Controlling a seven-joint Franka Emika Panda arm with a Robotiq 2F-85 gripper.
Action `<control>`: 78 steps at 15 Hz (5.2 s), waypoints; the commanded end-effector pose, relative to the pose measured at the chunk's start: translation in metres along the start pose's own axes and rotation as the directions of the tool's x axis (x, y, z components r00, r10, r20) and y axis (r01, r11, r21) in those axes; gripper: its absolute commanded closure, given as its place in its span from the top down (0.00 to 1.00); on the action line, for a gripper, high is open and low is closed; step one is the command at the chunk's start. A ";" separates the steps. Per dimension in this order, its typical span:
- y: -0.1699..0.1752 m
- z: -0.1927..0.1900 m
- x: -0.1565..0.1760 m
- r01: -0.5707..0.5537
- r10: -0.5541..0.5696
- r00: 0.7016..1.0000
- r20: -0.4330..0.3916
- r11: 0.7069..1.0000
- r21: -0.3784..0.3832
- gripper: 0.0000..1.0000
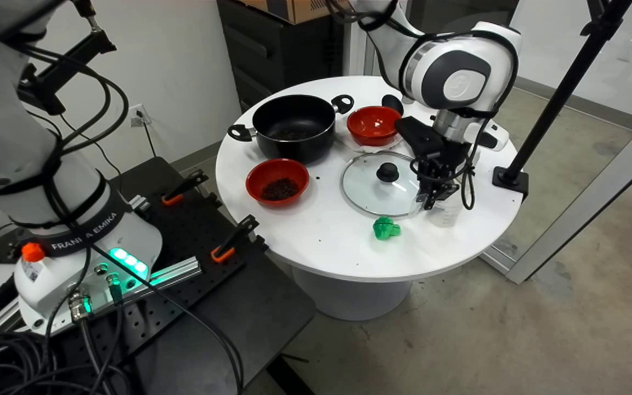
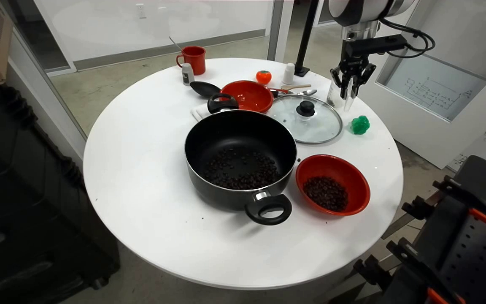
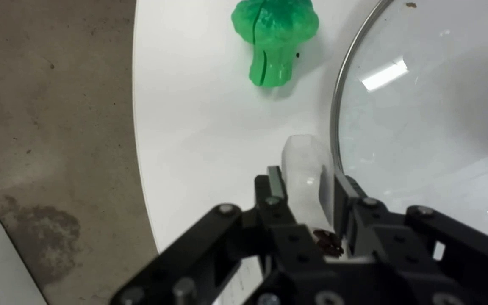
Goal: Pour some contents from the jug into the pot.
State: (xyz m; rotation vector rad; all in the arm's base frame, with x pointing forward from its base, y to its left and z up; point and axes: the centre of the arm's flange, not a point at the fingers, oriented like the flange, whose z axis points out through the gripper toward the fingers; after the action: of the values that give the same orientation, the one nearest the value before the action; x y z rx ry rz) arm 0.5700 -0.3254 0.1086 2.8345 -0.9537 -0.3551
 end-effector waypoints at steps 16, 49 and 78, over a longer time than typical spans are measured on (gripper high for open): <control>-0.020 -0.162 -0.042 0.241 -0.238 0.967 -0.089 0.970 0.024 0.07; -0.216 -0.135 -0.405 0.889 -0.922 0.316 0.223 0.206 -0.408 0.07; -0.297 -0.034 -0.407 0.283 -0.942 0.325 -0.086 0.184 -0.941 0.07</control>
State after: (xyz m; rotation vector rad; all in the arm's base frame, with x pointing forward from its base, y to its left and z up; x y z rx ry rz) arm 0.4382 0.1435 0.1699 1.9674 0.6746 0.1597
